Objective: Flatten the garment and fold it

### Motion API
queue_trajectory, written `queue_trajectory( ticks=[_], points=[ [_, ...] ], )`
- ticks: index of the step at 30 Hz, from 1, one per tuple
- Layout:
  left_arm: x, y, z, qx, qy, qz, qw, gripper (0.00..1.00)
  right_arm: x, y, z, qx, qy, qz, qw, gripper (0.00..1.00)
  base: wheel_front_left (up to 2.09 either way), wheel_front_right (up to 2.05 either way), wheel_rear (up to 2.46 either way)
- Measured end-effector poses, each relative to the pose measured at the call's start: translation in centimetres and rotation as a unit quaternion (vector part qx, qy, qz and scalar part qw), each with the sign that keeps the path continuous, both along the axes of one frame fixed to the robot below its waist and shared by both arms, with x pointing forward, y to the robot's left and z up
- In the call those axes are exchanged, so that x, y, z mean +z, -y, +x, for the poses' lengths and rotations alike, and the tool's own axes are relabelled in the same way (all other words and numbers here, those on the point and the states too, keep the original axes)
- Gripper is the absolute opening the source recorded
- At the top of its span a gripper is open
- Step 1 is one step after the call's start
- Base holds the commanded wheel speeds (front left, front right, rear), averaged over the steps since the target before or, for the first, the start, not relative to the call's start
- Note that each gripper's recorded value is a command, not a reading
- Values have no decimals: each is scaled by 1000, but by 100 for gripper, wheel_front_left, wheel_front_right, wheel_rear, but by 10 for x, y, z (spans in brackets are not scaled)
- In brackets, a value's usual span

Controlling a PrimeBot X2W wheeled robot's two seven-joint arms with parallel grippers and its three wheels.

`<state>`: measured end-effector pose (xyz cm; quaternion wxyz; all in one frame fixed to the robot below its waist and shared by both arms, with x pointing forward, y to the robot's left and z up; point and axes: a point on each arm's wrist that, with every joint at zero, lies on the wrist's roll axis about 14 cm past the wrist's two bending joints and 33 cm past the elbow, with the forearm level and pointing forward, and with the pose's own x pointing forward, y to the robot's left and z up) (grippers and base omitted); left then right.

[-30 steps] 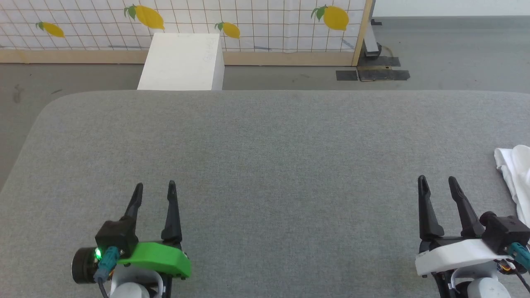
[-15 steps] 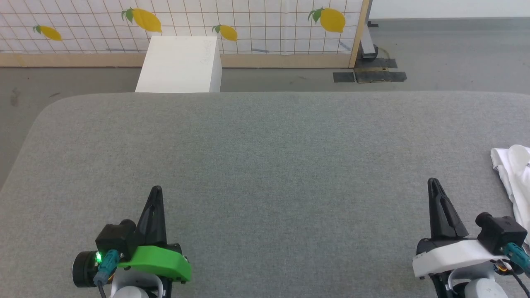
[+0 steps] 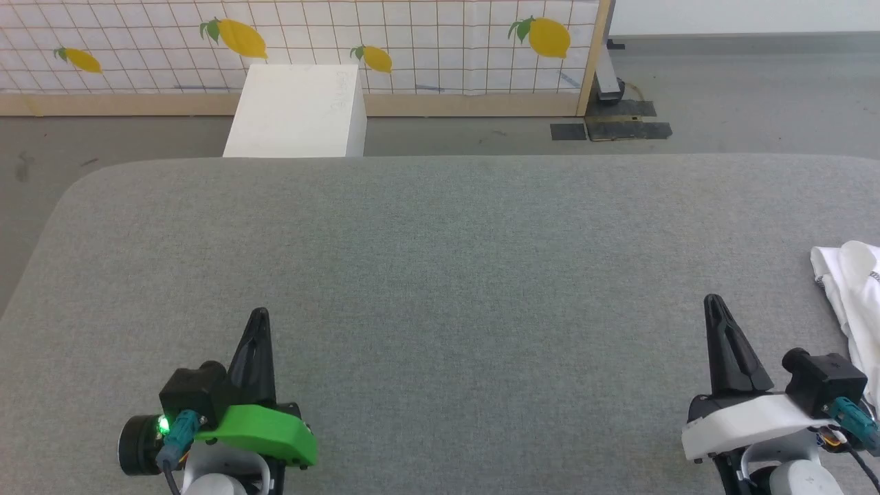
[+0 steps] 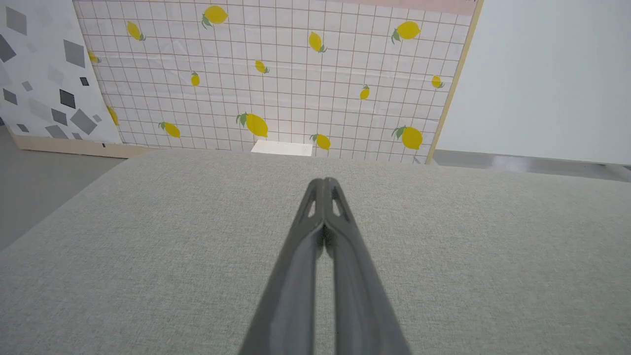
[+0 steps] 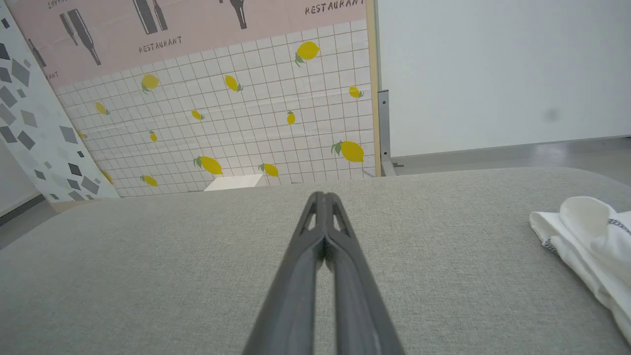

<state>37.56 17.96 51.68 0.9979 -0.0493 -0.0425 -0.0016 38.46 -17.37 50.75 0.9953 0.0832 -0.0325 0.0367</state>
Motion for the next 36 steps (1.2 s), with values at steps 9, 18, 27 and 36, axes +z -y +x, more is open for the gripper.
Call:
queue_trajectory(
  ticks=[9,18,27,36],
  points=[
    [2,1,1,-1,-2,11,1000,0,3,-2,0,4,0,-7,1000,0,0,0,0],
    [4,0,1,-1,-3,17,1000,0,5,-4,-1,8,-2,-16,1000,0,0,0,0],
    [5,0,1,0,-8,21,1000,0,8,-5,-1,11,-2,-26,1000,0,0,0,0],
    [6,1,1,-1,-10,24,1000,0,10,-6,-1,14,-4,-35,999,0,0,0,0]
  ],
)
